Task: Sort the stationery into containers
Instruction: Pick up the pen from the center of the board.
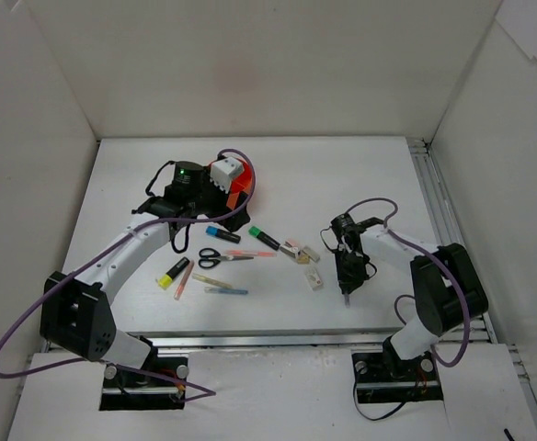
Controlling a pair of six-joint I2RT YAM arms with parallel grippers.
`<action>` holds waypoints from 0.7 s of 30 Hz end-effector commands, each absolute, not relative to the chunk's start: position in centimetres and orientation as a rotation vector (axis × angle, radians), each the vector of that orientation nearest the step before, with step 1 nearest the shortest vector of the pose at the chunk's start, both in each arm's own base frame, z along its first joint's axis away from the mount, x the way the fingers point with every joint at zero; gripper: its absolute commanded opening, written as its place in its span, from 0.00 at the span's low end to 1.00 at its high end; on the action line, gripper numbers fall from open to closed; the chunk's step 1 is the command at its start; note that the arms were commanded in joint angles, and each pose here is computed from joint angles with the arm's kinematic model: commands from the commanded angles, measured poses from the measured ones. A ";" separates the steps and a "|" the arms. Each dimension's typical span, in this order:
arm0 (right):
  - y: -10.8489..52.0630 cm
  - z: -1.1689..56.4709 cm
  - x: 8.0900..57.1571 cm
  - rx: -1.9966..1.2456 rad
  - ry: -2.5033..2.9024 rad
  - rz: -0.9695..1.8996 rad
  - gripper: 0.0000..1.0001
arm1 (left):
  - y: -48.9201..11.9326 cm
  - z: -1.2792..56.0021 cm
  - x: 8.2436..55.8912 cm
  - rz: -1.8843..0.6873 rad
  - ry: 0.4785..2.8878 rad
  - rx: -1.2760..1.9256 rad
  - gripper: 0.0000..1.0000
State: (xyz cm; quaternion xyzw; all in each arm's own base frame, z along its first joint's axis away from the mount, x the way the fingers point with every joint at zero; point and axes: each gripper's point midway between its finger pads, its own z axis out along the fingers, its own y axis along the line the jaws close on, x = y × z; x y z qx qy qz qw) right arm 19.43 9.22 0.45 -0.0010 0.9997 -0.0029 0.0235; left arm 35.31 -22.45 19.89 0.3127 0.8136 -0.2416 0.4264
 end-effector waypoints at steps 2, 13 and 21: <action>11.1 1.8 18.7 -0.131 3.081 0.141 0.00 | -24.1 24.4 35.8 -0.635 1.849 0.896 1.00; 6.9 15.3 23.6 0.060 2.444 0.032 0.00 | -33.5 23.7 31.6 -0.723 1.598 1.477 1.00; 3.9 20.7 22.0 0.182 2.260 0.055 0.00 | -40.6 18.9 31.7 -0.781 1.561 1.760 0.96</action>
